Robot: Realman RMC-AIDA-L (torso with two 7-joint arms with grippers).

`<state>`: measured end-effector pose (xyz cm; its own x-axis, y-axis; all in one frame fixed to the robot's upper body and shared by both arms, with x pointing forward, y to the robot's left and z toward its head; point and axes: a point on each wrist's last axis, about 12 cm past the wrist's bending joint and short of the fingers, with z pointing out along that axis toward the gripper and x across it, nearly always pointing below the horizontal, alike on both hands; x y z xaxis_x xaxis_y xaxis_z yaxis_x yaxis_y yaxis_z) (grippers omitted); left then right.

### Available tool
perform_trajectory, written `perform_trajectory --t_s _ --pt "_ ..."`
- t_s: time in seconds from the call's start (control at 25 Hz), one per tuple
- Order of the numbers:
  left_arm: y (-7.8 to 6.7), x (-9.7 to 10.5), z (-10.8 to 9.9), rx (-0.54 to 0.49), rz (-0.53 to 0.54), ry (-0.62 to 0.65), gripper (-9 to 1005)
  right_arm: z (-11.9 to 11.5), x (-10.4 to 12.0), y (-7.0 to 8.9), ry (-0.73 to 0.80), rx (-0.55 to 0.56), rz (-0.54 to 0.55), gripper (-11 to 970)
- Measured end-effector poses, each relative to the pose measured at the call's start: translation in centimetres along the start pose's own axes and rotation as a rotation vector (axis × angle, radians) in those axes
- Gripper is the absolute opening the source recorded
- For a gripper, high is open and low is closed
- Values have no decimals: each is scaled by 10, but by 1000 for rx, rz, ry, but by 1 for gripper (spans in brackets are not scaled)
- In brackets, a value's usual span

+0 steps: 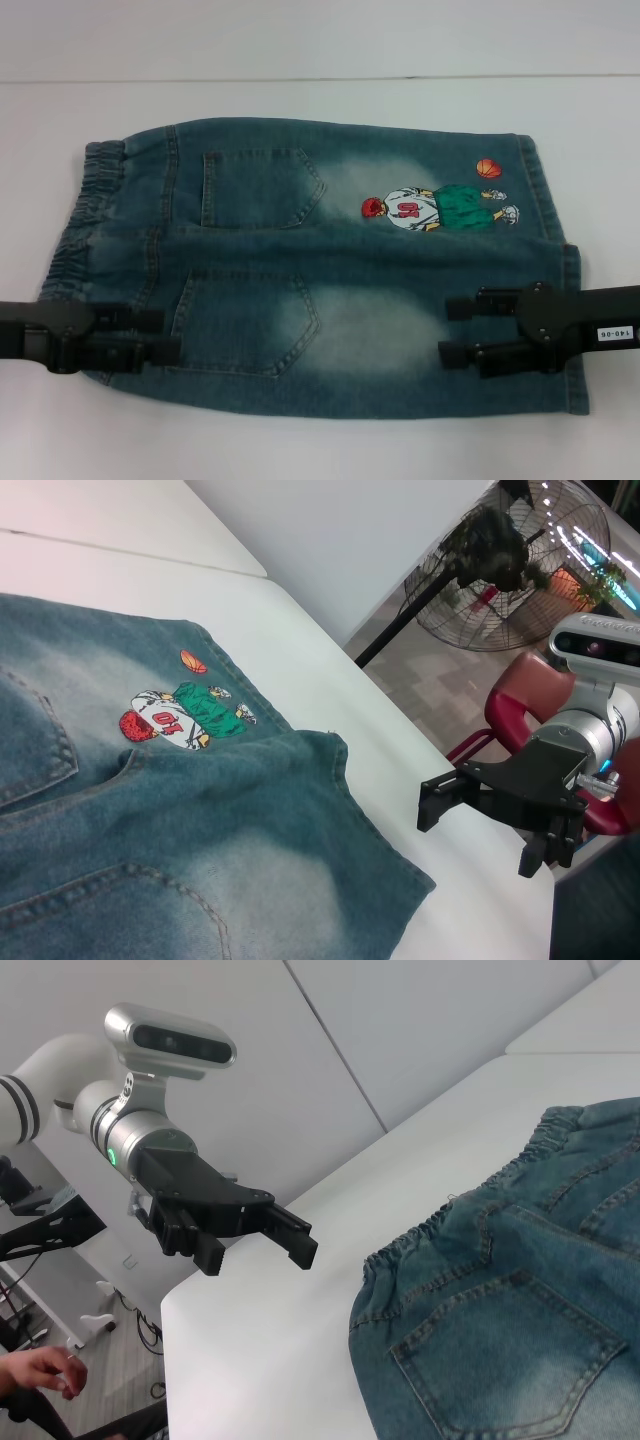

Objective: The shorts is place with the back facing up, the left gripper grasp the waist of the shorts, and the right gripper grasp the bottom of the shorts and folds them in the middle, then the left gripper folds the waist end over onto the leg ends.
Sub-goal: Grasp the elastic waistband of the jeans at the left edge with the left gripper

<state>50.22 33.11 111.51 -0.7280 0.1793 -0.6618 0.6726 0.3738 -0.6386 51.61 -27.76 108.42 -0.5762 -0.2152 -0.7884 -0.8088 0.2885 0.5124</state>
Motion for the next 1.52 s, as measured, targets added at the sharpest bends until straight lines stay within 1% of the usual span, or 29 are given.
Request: perform_trajectory --t_s 0.36,0.52,0.64,0.72,0.8,0.88,0.92,0.96,1.04,1.16,1.24,1.36,1.52 --pt "0 0 1 2 -5 9 858 0 0 0 0 1 -8 894" --pt "1 -3 -3 -16 -45 19 858 0 0 0 0 2 -8 894" --pt "3 -14 -15 -74 -115 45 858 1 -1 -1 0 3 -12 895" --pt "3 -25 -25 -128 -181 57 858 1 -3 -1 1 2 -15 895" --pt "5 -34 -31 -167 -239 68 859 2 -3 -1 1 2 -17 895" --pt "8 -46 -37 -233 -336 94 859 2 -4 -1 2 1 -19 894" --pt "9 -47 -38 -247 -351 101 859 2 -4 -1 2 0 -20 894" --pt "13 -54 -39 -299 -404 131 859 2 -4 -1 3 0 -21 894" --pt "17 -58 -38 -345 -435 159 859 3 -5 -2 3 0 -24 895" --pt "24 -65 -35 -446 -495 205 859 3 -7 -2 4 2 -29 895" --pt "28 -67 -34 -496 -518 219 859 4 -8 -3 4 6 -33 894" --pt "34 -68 -30 -555 -535 230 859 5 -9 -4 5 11 -38 894" --pt "42 -64 -28 -622 -566 242 859 7 -10 -5 9 12 -46 895"
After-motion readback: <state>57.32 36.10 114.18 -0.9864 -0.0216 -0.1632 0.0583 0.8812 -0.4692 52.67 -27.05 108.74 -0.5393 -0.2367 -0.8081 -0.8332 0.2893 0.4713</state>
